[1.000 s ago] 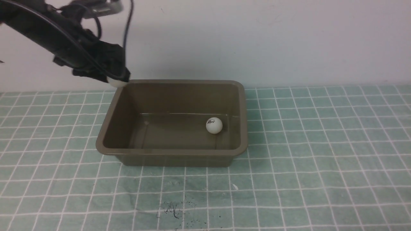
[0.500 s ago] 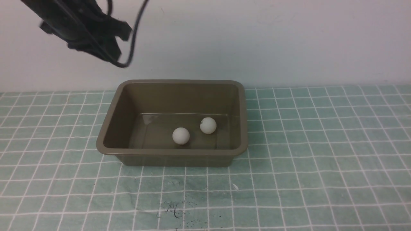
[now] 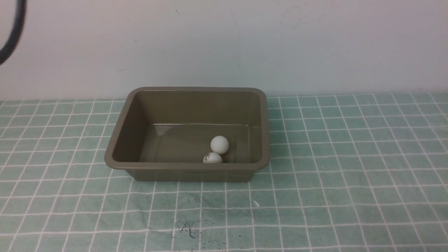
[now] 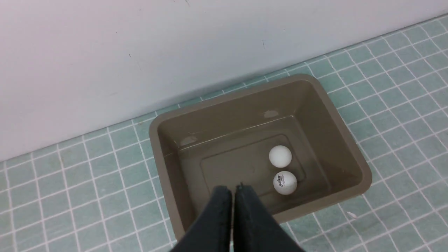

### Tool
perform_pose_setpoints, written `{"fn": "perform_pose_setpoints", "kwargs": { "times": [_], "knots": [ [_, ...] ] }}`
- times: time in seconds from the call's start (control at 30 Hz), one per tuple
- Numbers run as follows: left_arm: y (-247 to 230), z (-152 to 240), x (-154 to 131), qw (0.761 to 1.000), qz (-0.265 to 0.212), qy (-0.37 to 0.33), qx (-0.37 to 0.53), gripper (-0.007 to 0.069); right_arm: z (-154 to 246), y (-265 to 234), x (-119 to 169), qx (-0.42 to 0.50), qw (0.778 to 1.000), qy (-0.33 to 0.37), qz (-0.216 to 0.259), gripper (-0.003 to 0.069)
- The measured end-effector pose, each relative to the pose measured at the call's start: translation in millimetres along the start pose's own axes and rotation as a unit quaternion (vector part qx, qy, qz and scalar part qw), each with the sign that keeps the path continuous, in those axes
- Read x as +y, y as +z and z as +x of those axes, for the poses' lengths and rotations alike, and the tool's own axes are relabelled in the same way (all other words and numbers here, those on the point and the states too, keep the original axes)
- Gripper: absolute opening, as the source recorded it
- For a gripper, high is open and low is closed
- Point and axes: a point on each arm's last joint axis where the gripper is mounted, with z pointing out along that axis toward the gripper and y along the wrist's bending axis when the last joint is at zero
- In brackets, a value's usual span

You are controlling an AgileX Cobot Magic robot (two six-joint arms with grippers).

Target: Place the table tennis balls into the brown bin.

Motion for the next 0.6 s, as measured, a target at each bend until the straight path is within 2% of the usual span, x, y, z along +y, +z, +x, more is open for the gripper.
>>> {"fn": "perform_pose_setpoints", "kwargs": {
  "times": [0.3,0.4,0.6],
  "knots": [
    [-75.3,18.6,-12.3,0.996,-0.028,0.004,-0.081,-0.0005,0.0,0.0,0.0,0.0,1.0,0.0,0.0,-0.0015],
    [-113.5,33.2,-17.1,0.991,-0.053,0.013,-0.123,-0.0005,0.0,0.0,0.0,0.0,1.0,0.0,0.0,-0.0015],
    [-152.6,60.4,-24.1,0.983,-0.074,0.016,-0.166,-0.0005,0.0,0.0,0.0,0.0,1.0,0.0,0.0,-0.0015]
  ]
}}
